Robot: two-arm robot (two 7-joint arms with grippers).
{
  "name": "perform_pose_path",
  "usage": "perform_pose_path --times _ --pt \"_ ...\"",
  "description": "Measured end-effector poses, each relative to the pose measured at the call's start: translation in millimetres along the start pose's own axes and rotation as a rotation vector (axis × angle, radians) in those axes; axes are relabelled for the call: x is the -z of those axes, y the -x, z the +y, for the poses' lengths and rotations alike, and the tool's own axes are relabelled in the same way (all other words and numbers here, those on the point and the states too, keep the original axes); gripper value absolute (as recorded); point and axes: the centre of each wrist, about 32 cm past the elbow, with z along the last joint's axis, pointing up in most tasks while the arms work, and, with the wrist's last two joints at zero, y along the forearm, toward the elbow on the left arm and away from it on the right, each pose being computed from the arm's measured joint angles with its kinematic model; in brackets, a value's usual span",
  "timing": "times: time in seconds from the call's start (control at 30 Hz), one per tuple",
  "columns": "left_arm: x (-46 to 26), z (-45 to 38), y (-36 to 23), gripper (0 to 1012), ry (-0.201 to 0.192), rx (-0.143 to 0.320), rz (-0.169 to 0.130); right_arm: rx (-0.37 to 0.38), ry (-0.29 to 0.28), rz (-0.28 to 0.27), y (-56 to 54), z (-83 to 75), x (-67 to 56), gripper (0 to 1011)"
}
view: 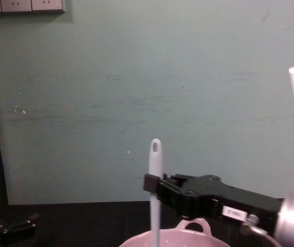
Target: Use the one hand to pick up the spoon and stir the clear water in the bowl.
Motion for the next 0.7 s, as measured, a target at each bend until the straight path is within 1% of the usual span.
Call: perform_pose_path --times 0.1,0.17,0.2,0.3,0.33,0.4,0.43,0.53,0.6,0.7 --pt "0.0 0.0 0.0 1011 0.000 0.000 0.000 0.010 -0.015 0.002 -2.6 13.5 4.2 117" --pt "0.0 0.0 0.0 1011 0.000 0.000 0.000 0.024 -0.024 -0.007 -4.7 18.6 6.5 117" --pt "0.0 0.0 0.0 1011 0.000 0.000 0.000 0.042 -0.033 -0.020 -6.9 23.3 8.3 117" --pt "0.0 0.0 0.0 1011 0.000 0.000 0.000 0.071 -0.046 -0.044 -11.3 28.6 10.2 117" --pt "0.0 0.0 0.0 1011 0.000 0.000 0.000 0.093 -0.051 -0.063 -14.3 30.1 11.5 117" --pt "0.0 0.0 0.0 1011 0.000 0.000 0.000 0.119 -0.057 -0.086 -18.1 30.7 12.6 117" --pt "0.0 0.0 0.0 1011 0.000 0.000 0.000 0.143 -0.063 -0.108 -21.9 30.3 12.5 117" --pt "0.0 0.0 0.0 1011 0.000 0.000 0.000 0.170 -0.063 -0.129 -27.0 27.5 11.7 117" --pt "0.0 0.0 0.0 1011 0.000 0.000 0.000 0.192 -0.058 -0.146 -32.0 21.9 9.4 117" --pt "0.0 0.0 0.0 1011 0.000 0.000 0.000 0.206 -0.050 -0.158 -35.2 10.7 4.2 117"
